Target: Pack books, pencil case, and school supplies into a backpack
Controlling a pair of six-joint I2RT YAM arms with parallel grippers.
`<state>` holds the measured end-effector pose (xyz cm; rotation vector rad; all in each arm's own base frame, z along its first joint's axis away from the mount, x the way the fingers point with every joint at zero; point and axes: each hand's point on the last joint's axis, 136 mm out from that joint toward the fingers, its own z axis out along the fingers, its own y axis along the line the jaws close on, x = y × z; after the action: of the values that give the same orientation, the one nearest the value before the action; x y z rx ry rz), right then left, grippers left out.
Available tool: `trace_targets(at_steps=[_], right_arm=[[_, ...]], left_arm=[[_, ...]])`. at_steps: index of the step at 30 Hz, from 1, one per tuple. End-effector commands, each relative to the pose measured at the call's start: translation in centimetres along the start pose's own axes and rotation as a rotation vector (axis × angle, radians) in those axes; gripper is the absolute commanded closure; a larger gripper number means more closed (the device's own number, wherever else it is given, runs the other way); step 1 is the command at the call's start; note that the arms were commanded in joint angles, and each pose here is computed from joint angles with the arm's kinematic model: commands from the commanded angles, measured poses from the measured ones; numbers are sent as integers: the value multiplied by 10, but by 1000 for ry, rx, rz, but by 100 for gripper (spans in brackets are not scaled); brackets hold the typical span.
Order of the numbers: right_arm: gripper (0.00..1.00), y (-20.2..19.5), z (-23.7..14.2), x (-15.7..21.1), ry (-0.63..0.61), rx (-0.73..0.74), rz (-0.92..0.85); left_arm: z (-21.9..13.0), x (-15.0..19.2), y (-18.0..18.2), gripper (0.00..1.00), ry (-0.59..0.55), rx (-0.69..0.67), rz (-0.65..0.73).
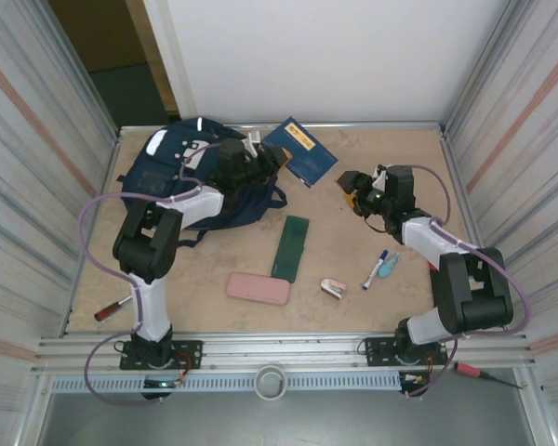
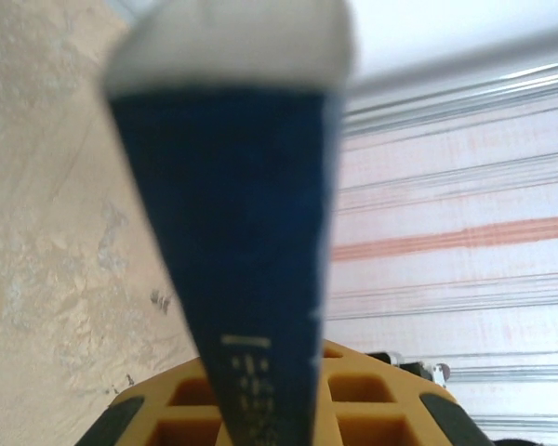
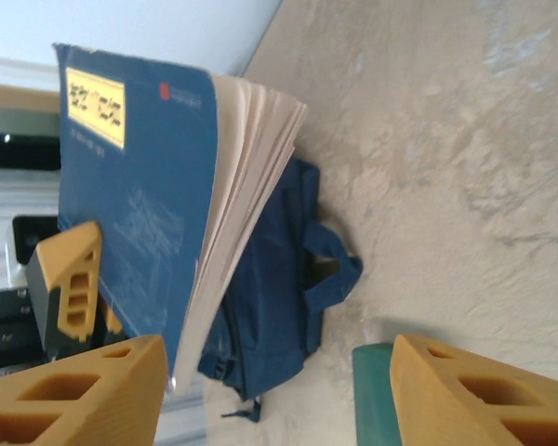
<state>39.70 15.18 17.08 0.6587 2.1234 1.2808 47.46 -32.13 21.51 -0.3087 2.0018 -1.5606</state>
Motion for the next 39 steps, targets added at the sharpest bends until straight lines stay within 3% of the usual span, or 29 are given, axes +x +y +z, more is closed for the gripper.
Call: trace_targets(at_steps=[1, 6, 16, 21, 23, 27, 30, 34, 39], right_arm=[[25, 35, -7, 9, 26, -100, -48], [10, 67, 0, 15, 40, -192, -29], [13, 124, 14, 12, 40, -366, -5], [33, 136, 22, 8, 32, -398, 25], [52, 136, 21, 4, 10, -406, 39], [76, 131, 17, -1, -28, -395, 51], [97, 125, 13, -9, -55, -384, 57], [100, 115, 3, -23, -82, -347, 45], [100, 90, -20, -45, -145, -246, -8]], left_arm=[[-21, -11, -69, 100, -58, 154, 119], [-34, -12, -86, 100, -81, 198, 123], [-46, 2, -101, 100, -84, 241, 108], [-48, 8, -103, 100, -78, 252, 91], [-49, 9, -100, 100, -81, 246, 87], [-48, 11, -92, 100, -77, 219, 87], [-48, 15, -84, 92, -65, 188, 95], [-53, 17, -62, 76, -56, 101, 149], [-77, 3, -4, 52, -45, -213, 343]])
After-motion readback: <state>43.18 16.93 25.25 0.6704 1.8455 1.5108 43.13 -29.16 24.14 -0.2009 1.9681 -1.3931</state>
